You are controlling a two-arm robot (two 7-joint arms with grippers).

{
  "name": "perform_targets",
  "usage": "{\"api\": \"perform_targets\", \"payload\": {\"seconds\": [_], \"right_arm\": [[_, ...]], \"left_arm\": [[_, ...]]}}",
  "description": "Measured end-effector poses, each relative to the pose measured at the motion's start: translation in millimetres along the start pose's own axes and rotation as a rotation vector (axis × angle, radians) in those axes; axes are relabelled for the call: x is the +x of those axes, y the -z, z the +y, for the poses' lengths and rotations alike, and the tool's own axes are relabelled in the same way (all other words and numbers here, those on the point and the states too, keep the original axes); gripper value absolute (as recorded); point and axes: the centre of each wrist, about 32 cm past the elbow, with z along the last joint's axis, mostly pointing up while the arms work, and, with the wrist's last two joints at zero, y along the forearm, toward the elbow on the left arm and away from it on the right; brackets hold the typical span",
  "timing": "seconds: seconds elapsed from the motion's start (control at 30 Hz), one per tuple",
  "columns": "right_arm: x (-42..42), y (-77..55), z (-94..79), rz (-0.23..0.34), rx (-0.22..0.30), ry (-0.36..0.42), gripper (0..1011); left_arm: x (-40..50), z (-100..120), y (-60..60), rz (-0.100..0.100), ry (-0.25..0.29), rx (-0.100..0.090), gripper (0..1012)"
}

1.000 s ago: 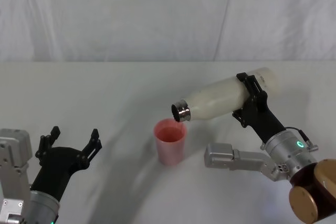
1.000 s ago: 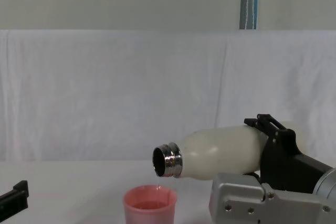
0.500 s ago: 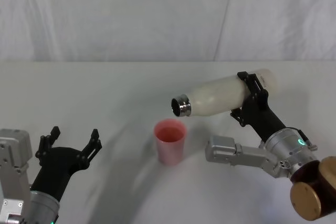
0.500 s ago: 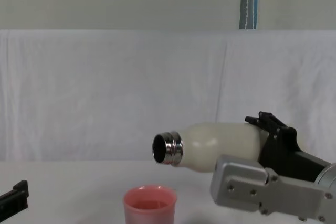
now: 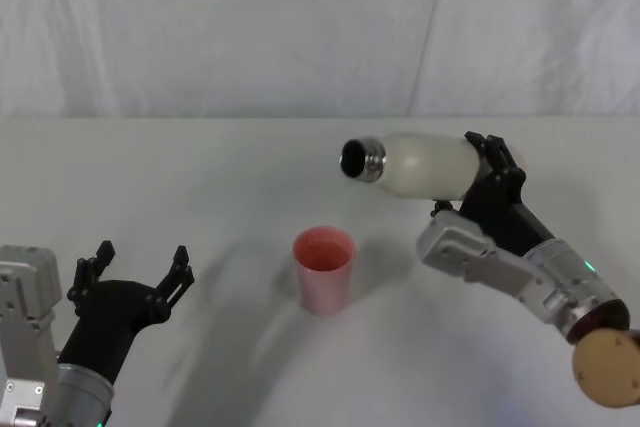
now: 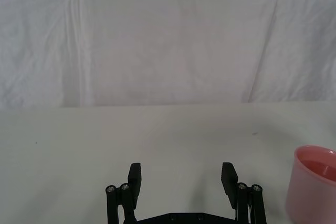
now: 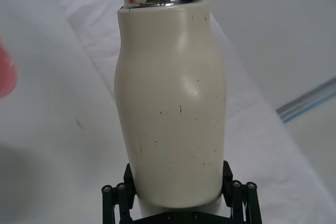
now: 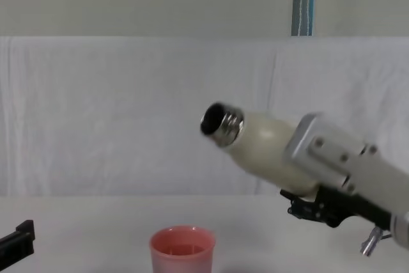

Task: Grasp the thermos with one hand and pour water into the cup lid.

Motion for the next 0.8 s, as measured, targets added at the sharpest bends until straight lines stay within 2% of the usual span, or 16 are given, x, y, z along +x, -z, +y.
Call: {"api": "perform_targets", "payload": {"seconds": [0.03,0.13,0.17,0.27,0.33,0.37,0.4,0.57,0.6,0.67,0.7,0.77,0.8], "right_arm": [[2.2,-0.1,-1.2,0.043,0.000,0.001,955],[4.7,-0.3,-3.5,0.113,-0.001,-0.003,955],[7.4,-0.2,-4.9,0.159,-0.001,-0.002,955],[10.1,-0.2,-6.8,0.220,-0.001,-0.004,955],[13.5,0.7,-9.9,0.312,-0.001,-0.006,955],[13.5,0.7,-9.9,0.312,-0.001,-0.006,955],[15.4,1.7,-11.6,0.368,-0.003,-0.004,956],[19.6,4.9,-16.8,0.541,-0.008,0.004,955],[20.6,5.9,-18.5,0.604,-0.009,0.006,956],[21.7,7.4,-20.1,0.651,-0.011,0.010,956],[22.3,8.7,-21.6,0.706,-0.012,0.014,956],[23.2,10.4,-23.0,0.756,-0.014,0.020,956],[23.6,11.6,-24.4,0.801,-0.017,0.024,956]], "left_arm": [[0.0,0.0,0.0,0.000,0.000,0.000,1001],[0.0,0.0,0.0,0.000,0.000,0.000,1001],[0.0,0.0,0.0,0.000,0.000,0.000,1001],[0.0,0.0,0.0,0.000,0.000,0.000,1001],[0.0,0.0,0.0,0.000,0.000,0.000,1001],[0.0,0.0,0.0,0.000,0.000,0.000,1001],[0.0,0.0,0.0,0.000,0.000,0.000,1001],[0.0,0.0,0.0,0.000,0.000,0.000,1001],[0.0,0.0,0.0,0.000,0.000,0.000,1001],[0.0,0.0,0.0,0.000,0.000,0.000,1001],[0.0,0.0,0.0,0.000,0.000,0.000,1001],[0.0,0.0,0.0,0.000,0.000,0.000,1001],[0.0,0.0,0.0,0.000,0.000,0.000,1001]]}}
